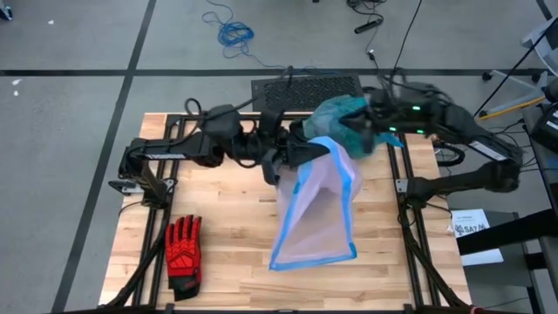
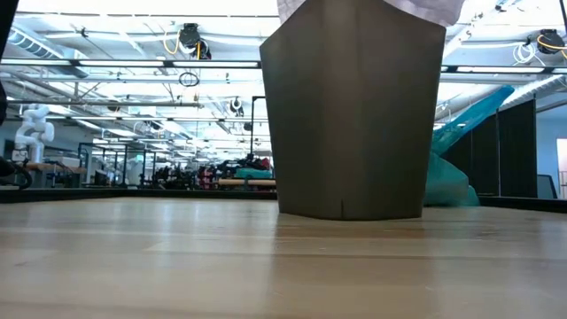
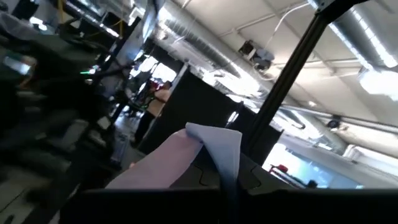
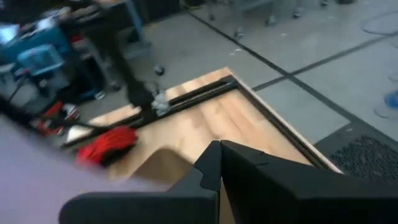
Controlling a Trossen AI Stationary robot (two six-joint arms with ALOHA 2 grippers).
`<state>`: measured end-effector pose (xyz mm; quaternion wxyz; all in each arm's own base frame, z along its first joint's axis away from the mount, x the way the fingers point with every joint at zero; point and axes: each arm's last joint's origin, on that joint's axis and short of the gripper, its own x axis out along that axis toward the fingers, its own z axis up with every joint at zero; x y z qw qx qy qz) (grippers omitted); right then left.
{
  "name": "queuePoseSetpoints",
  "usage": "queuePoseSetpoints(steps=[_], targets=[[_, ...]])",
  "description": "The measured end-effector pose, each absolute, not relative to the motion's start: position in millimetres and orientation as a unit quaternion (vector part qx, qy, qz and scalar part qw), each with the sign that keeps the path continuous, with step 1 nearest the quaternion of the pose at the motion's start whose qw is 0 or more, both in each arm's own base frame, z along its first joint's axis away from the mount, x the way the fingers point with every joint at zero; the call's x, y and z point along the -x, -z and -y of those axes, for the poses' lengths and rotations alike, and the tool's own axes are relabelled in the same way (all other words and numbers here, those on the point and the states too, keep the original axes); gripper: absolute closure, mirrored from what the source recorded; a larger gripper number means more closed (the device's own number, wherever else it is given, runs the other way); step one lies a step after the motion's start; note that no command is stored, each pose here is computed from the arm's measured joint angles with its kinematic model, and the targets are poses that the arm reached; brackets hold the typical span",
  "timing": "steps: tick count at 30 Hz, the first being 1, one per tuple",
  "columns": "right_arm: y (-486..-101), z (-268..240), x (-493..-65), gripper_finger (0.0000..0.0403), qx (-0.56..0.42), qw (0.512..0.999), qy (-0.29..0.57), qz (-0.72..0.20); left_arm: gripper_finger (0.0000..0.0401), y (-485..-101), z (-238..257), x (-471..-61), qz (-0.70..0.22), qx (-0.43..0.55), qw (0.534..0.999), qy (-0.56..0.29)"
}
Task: Place trash/remove bag and relplace
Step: Put the pink trash bag into the trash bin
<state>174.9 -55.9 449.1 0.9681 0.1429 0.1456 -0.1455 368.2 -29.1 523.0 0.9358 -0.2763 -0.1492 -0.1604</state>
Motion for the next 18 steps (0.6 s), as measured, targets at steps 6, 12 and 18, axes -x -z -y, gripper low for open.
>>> queuePoseSetpoints(steps=[6, 12, 18], targets=[[-444, 35, -149, 0.0403, -0.119, 0.969, 0.055, -0.207, 0.0401, -533, 21, -352, 0.149, 0.261, 0.943, 0.145], [-434, 23, -162, 0.0403, -0.116, 0.96, 0.012, -0.256, 0.0401, -537, 15, -344, 0.144, 0.251, 0.948, 0.133], [-420, 21, -195, 0.0403, -0.101, 0.951, 0.025, -0.293, 0.0401, -537, 12, -342, 0.139, 0.249, 0.95, 0.125]])
